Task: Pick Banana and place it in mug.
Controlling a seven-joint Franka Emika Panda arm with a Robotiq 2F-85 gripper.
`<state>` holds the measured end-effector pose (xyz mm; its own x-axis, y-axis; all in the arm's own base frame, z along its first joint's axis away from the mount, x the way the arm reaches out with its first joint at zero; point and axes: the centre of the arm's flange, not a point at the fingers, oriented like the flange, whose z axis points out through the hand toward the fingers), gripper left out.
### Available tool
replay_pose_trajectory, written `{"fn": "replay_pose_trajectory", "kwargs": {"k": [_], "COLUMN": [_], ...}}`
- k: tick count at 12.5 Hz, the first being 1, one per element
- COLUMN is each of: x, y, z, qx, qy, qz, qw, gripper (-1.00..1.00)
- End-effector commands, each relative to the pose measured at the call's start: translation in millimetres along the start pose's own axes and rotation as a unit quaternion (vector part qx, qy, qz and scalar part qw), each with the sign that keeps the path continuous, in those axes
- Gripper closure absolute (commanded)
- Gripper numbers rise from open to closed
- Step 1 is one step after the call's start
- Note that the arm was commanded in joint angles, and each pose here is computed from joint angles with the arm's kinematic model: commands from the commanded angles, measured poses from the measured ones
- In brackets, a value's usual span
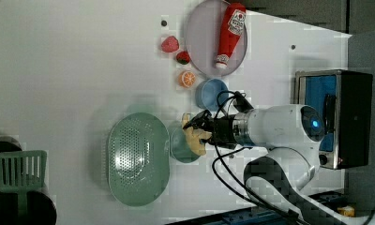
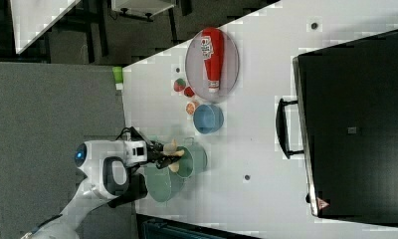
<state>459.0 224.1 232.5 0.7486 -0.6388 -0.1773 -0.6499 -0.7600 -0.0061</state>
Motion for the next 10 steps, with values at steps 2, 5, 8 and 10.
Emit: {"fn": "replay_pose_trajectory", "kwargs": {"k": [2,5,8,10], "x": [-4.8,7.4,20.5,37.8], "y": [-6.1,-12.0,-0.2,17.8], "z": [-22.7,-68.7,-156.1,-229.6], "qx": [0.018,0.049,0.035,0.033], "qy": [0.024,0.050,0.064,0.072], "qz": [0.017,0.025,0.028,0.016], "qw": [0.999,0.997,0.997,0.997], "gripper": [-1.00,-1.00,-1.00,-1.00]}}
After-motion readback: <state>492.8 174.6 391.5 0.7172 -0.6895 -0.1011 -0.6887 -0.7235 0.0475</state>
